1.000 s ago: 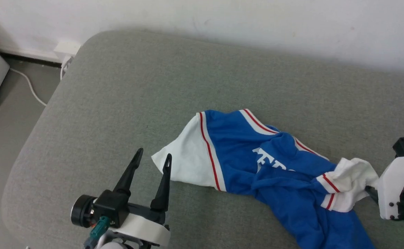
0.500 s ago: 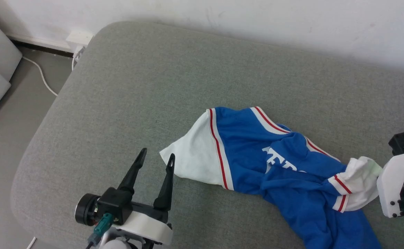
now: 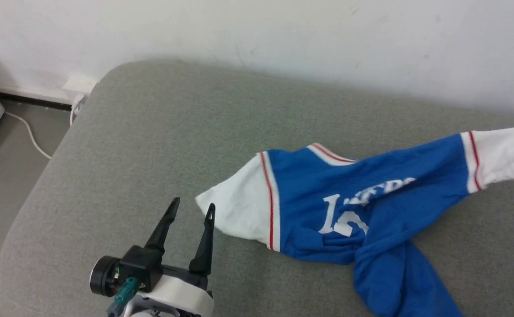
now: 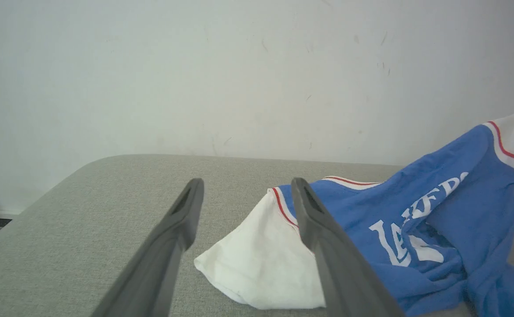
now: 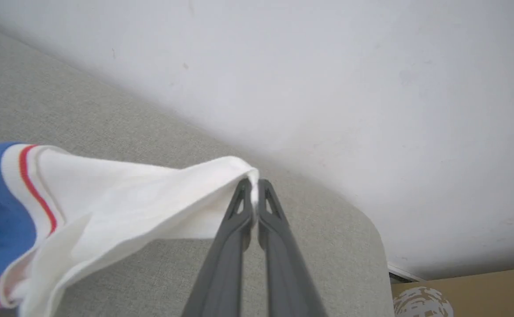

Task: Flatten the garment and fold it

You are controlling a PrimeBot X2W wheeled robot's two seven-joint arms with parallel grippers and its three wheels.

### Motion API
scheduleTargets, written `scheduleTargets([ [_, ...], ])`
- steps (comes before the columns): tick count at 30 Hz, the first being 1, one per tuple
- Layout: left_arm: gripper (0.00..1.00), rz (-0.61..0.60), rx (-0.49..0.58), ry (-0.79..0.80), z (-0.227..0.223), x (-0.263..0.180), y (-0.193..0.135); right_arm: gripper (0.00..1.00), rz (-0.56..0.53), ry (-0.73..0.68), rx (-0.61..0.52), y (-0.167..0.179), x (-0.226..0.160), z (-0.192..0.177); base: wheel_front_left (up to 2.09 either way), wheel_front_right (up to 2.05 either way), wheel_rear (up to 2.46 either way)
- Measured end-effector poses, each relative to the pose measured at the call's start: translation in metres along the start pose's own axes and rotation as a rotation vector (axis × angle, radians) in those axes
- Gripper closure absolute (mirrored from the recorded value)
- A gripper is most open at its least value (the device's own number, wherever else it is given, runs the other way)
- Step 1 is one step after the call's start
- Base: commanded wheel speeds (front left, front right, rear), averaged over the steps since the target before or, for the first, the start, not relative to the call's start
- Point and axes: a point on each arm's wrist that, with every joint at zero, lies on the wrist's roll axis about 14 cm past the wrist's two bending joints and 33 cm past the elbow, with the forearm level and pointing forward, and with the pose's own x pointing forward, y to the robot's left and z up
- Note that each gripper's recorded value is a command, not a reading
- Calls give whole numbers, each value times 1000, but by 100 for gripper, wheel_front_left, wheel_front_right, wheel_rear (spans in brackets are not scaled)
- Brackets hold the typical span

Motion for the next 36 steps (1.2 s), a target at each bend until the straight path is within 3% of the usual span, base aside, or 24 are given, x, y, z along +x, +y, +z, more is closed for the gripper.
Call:
scheduleTargets([
  [6, 0, -25, -9, -8, 2, 4, -8, 100, -84, -16, 35, -31, -17, -27, 0, 0, 0],
  [15, 0, -60, -12, 21, -8, 7, -17, 100, -46, 274, 113, 0, -56, -165, 0, 0, 0],
  [16, 0, -63, -9, 24, -10, 7, -18, 81, -51, 304, 117, 0, -61, -176, 0, 0, 0],
  [17, 0, -64, -9, 27, -11, 7, -18, 16, -56, 326, 127, 0, -66, -185, 0, 0, 0],
  [18, 0, -65, -10, 28, -11, 8, -18, 0, -66, 337, 141, -1, -70, -190, 0, 0, 0],
  [25, 0, -91, -15, 31, -13, 12, -24, 0, -99, 249, 185, -5, -80, -178, 0, 0, 0],
  [36, 0, -149, -23, -69, 17, 47, -33, 0, -140, -160, 395, -9, -98, -73, 0, 0, 0],
])
